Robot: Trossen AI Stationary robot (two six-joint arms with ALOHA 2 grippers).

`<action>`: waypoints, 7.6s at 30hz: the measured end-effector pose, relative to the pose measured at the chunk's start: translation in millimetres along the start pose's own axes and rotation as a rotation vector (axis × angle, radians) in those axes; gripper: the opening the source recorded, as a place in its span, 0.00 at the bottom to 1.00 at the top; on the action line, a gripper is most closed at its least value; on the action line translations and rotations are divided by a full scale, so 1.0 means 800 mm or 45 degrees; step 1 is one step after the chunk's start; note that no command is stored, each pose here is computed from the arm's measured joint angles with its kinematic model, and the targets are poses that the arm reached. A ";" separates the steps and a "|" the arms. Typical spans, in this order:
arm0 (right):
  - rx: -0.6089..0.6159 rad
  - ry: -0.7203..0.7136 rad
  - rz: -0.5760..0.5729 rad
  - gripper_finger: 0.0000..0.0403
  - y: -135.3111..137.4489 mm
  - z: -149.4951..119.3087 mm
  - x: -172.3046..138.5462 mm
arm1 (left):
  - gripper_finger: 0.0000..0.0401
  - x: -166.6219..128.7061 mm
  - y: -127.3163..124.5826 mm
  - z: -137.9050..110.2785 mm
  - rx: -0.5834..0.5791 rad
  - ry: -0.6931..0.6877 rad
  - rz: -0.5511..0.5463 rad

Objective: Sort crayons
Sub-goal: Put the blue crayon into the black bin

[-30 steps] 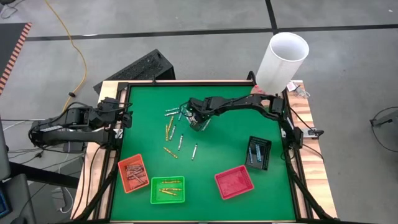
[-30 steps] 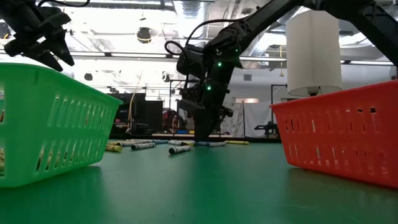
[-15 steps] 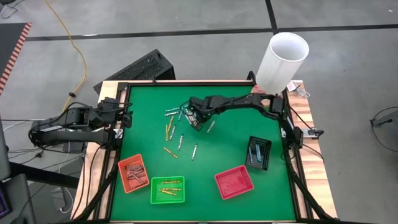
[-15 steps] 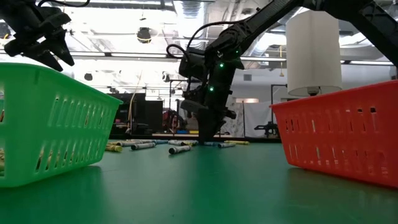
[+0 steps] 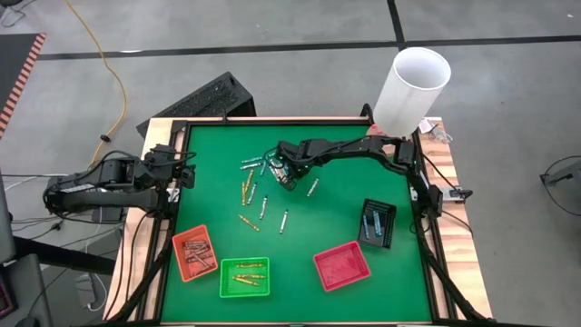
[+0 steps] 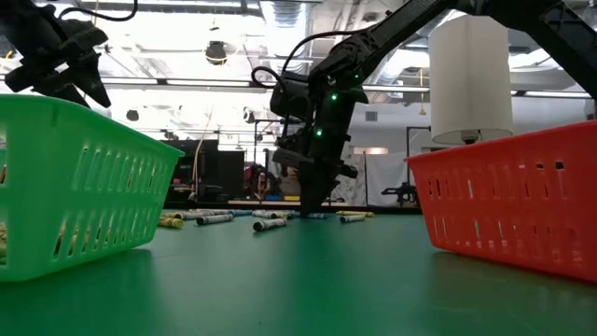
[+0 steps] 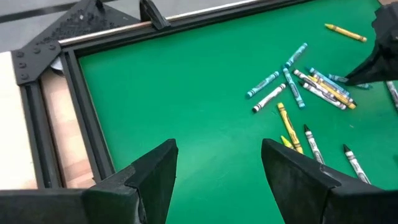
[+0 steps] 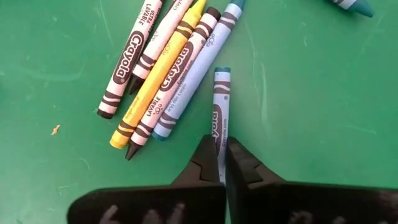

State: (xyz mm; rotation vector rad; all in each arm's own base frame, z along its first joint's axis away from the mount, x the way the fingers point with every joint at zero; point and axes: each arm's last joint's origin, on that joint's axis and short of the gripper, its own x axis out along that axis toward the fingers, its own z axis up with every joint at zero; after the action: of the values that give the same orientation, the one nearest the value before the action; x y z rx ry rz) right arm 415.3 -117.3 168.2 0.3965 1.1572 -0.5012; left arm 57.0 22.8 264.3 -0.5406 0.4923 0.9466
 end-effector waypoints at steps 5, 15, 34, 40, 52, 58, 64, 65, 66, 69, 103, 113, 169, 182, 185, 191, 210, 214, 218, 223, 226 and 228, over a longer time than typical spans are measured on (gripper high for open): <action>-0.021 -0.002 -0.052 0.01 0.001 -0.004 -0.018 | 0.56 0.000 0.000 0.000 0.000 0.008 -0.008; -0.023 -0.046 -0.125 0.00 -0.004 -0.021 -0.125 | 0.56 0.000 -0.005 0.005 -0.028 -0.042 -0.048; 0.390 0.230 -0.554 0.00 0.074 -0.177 -0.223 | 0.56 0.000 -0.006 0.006 -0.154 -0.049 -0.061; 0.578 0.275 -0.691 0.00 0.076 -0.230 -0.201 | 0.56 0.000 -0.006 0.006 -0.147 -0.049 -0.061; 0.864 0.264 -0.713 0.00 0.093 -0.297 -0.195 | 0.56 0.000 -0.006 0.006 -0.138 -0.067 -0.044; 0.892 0.256 -0.647 0.00 0.092 -0.310 -0.166 | 0.56 0.000 -0.006 0.006 -0.110 -0.067 -0.043; 0.895 0.270 -0.647 0.00 0.084 -0.310 -0.152 | 0.56 0.000 -0.006 0.007 -0.100 -0.075 -0.037; 0.900 0.271 -0.640 0.00 0.083 -0.310 -0.151 | 0.56 0.000 -0.006 0.007 -0.084 -0.079 -0.040; 0.903 0.271 -0.635 0.00 0.083 -0.309 -0.150 | 0.56 0.000 -0.007 0.008 -0.065 -0.088 -0.049; 0.899 0.274 -0.596 0.00 0.085 -0.306 -0.148 | 0.56 -0.002 -0.013 0.015 0.018 -0.152 -0.109; 0.923 0.294 -0.446 0.09 0.053 -0.331 -0.113 | 0.56 -0.006 0.004 -0.009 0.046 -0.610 -0.524; 0.877 0.294 -0.436 0.20 0.050 -0.330 -0.121 | 0.56 -0.005 0.004 -0.010 0.060 -0.596 -0.527; -0.895 -0.344 -0.027 0.20 -0.048 0.084 -0.080 | 0.56 -0.001 0.007 -0.015 0.080 -0.555 -0.475; -1.027 -0.218 0.053 0.20 -0.048 0.128 -0.023 | 0.56 -0.001 0.007 -0.015 0.077 -0.554 -0.476; -1.034 -0.172 0.070 0.20 -0.054 0.128 -0.005 | 0.56 -0.001 0.007 -0.015 0.077 -0.554 -0.476; -1.033 -0.105 0.079 0.20 -0.060 0.124 0.018 | 0.56 -0.001 0.007 -0.015 0.077 -0.554 -0.476; -1.030 -0.053 0.083 0.20 -0.077 0.120 0.023 | 0.56 -0.001 0.007 -0.015 0.067 -0.552 -0.478; -1.012 -0.058 0.122 0.20 -0.084 0.121 0.023 | 0.56 -0.001 0.007 -0.015 0.067 -0.552 -0.478; -0.971 -0.039 0.142 0.17 -0.088 0.119 0.023 | 0.56 -0.001 0.007 -0.015 0.068 -0.552 -0.478; -0.962 0.016 0.160 0.15 -0.088 0.115 0.026 | 0.56 -0.001 0.007 -0.015 0.067 -0.552 -0.478; -0.961 0.033 0.164 0.13 -0.088 0.114 0.027 | 0.56 -0.001 0.007 -0.015 0.068 -0.552 -0.478; -0.951 0.034 0.164 0.11 -0.088 0.114 0.027 | 0.56 -0.001 0.007 -0.015 0.068 -0.552 -0.478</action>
State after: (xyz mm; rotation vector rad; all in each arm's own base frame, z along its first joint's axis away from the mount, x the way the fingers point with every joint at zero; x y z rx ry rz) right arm 451.7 -228.2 177.7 -0.1711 1.2461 0.0674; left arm 50.1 17.2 254.8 -0.3480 0.0205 0.6607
